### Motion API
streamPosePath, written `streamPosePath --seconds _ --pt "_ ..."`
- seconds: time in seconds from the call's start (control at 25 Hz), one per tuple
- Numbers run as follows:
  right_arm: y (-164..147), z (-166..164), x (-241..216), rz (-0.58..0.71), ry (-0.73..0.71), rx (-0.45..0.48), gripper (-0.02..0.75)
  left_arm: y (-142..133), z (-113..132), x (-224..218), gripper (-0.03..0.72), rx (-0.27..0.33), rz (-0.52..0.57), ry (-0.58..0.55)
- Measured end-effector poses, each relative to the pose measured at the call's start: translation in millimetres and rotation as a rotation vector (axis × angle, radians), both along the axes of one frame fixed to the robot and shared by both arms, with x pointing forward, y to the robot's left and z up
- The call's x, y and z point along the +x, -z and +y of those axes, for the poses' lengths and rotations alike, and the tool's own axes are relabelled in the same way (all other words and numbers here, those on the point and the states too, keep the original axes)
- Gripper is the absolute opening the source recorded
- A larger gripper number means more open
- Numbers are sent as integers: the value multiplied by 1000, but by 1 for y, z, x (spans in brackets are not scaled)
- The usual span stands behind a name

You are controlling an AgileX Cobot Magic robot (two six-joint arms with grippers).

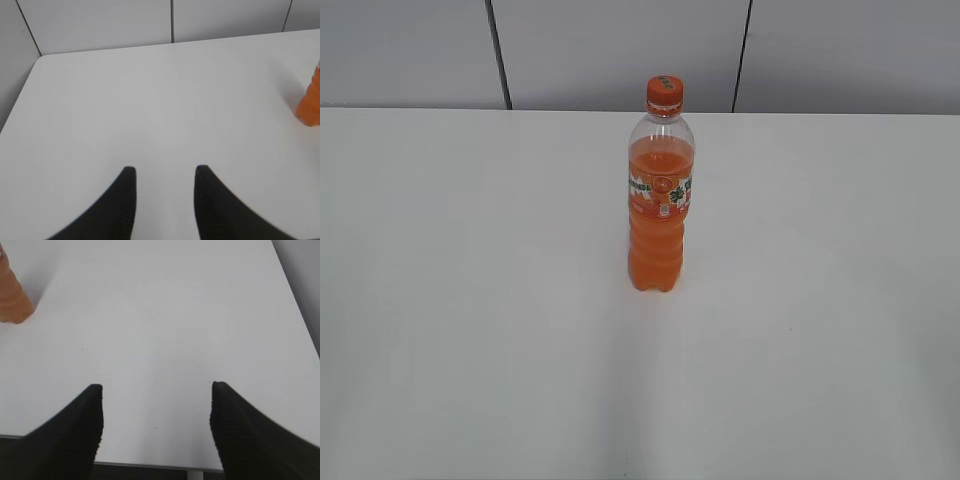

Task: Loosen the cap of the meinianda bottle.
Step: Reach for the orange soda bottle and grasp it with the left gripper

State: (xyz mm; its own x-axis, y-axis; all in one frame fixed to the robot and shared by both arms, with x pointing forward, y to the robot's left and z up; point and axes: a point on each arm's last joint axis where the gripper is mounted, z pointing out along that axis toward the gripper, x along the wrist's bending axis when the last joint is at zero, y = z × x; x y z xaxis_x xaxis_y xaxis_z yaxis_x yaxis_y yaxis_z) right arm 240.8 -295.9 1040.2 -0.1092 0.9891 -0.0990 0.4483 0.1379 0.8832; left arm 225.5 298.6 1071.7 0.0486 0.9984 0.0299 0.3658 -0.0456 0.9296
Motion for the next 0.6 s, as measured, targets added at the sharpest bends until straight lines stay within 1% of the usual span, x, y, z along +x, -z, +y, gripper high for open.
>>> streamPosePath --seconds 0.6 --pt "0 0 0 0 0 0 503 0 0 0 247 0 0 0"
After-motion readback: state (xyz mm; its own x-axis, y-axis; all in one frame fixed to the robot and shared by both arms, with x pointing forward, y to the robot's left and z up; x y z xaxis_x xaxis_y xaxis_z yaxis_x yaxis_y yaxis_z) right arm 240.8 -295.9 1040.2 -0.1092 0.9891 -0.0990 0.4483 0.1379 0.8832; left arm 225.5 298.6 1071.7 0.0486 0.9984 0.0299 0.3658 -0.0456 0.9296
